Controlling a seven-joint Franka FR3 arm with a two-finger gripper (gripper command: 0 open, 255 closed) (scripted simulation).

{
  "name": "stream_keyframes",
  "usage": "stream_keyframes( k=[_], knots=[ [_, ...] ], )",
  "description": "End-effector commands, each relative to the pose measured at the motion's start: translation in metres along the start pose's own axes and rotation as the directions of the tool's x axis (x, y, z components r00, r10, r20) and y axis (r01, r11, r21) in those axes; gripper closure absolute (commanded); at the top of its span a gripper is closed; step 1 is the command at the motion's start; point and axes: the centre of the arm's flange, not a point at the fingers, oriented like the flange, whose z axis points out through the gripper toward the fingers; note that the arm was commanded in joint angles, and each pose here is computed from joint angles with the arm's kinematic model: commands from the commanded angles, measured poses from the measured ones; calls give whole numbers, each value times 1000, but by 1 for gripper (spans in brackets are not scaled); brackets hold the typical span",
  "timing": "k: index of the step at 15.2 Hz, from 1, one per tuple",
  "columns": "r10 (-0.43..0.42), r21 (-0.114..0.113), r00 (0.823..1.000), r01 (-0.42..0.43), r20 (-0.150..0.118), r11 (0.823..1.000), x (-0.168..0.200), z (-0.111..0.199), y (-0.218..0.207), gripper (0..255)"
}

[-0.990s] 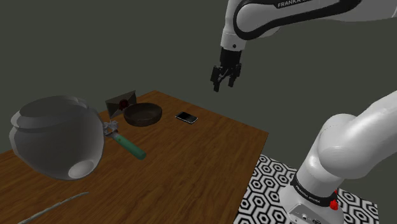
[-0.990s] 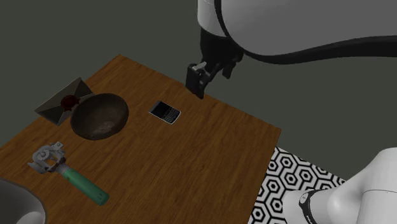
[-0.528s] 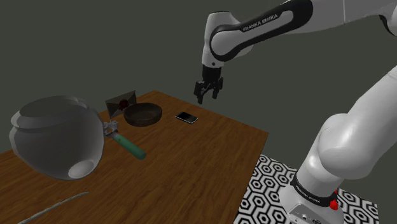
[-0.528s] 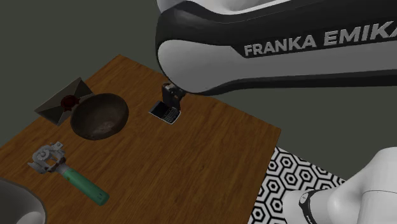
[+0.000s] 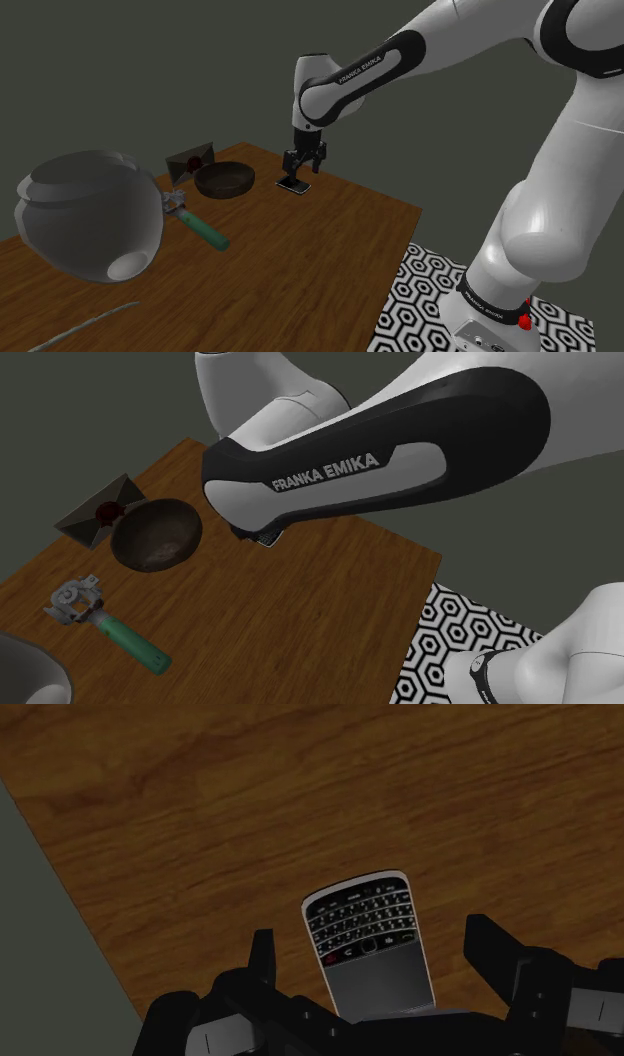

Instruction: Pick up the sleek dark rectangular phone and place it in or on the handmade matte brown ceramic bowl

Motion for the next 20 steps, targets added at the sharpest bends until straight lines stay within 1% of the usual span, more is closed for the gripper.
stream_keyframes(
  k=[1, 7, 14, 15, 20],
  knots=[
    [-1, 1, 1000, 1, 1, 1000, 3, 14, -3, 0],
    [-1, 1, 1000, 1, 1, 1000, 3, 43, -3, 0],
    [-1, 1, 1000, 1, 1, 1000, 3, 43, -3, 0],
    [-1, 1, 1000, 1, 1, 1000, 3, 43, -3, 255],
    [-1, 1, 1000, 1, 1, 1000, 3, 43, -3, 255]
  ],
)
